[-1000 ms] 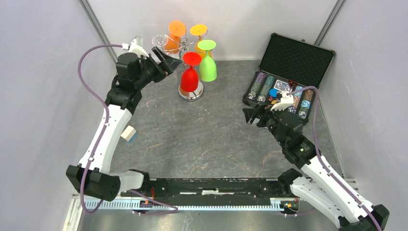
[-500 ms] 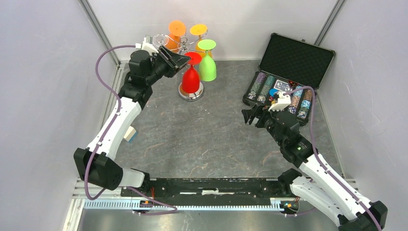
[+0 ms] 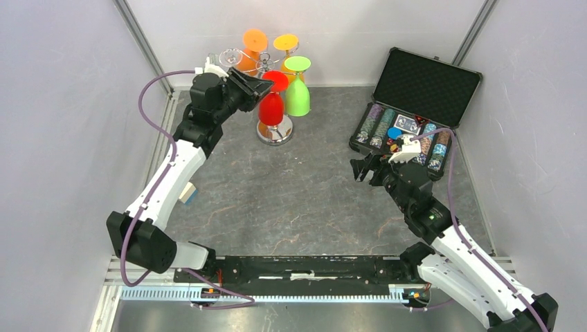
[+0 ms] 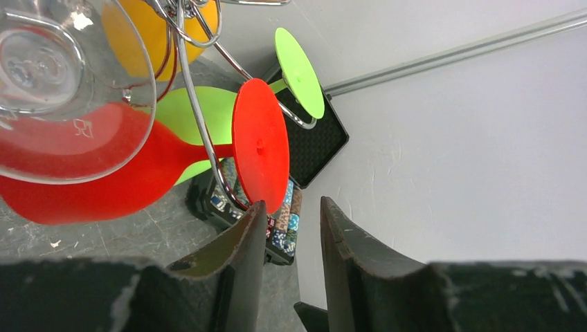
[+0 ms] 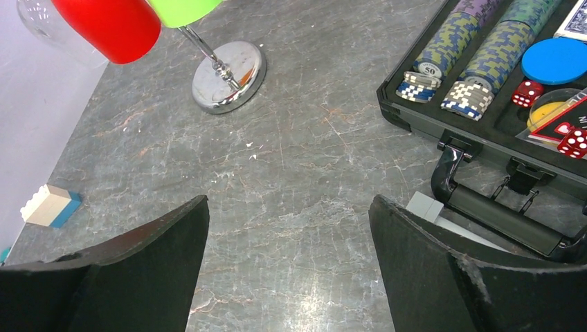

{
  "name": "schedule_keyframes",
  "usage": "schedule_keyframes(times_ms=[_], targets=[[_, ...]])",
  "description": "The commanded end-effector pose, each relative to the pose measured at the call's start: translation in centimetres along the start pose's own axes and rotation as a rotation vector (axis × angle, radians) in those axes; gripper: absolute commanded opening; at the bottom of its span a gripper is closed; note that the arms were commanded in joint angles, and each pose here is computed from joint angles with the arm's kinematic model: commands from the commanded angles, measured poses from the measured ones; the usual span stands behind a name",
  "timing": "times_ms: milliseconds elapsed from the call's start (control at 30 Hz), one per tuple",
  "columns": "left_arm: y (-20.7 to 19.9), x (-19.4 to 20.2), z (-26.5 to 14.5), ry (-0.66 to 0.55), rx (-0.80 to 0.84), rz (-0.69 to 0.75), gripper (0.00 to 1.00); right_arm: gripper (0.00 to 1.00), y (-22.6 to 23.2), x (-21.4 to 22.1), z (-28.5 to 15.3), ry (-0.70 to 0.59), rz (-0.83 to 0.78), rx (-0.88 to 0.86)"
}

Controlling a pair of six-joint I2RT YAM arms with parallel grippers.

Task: Take the wine glass off the wine glass rack

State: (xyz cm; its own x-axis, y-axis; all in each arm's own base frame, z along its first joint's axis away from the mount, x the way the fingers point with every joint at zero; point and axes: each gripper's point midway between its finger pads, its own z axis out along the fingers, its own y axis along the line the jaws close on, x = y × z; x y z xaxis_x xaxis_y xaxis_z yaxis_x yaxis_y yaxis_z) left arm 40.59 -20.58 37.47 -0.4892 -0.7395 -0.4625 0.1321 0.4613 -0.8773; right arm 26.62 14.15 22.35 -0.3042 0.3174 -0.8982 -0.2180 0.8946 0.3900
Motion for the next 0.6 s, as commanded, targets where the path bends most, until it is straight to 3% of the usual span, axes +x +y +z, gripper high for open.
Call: schedule_keyframes(times_ms=[0,333,567], targets=[[0.1,-2.5,-0.9,-0.127,-0.066,-0.006,0.42,0.9,-0.2,-0.7,0.0,-0.04,-0.006,0.007],[-0.8,-4.3,-1.6,-0.162,-0.113,0.141,0.52,0.9,-0.4,-0.3,0.2,-0.03,-0.011,0.013],[-0.9,-3.6,-0.1,-0.086,-0.116,0.165,0.4,0.9,-0.5,0.2,0.4,-0.014,-0.015,0.018]])
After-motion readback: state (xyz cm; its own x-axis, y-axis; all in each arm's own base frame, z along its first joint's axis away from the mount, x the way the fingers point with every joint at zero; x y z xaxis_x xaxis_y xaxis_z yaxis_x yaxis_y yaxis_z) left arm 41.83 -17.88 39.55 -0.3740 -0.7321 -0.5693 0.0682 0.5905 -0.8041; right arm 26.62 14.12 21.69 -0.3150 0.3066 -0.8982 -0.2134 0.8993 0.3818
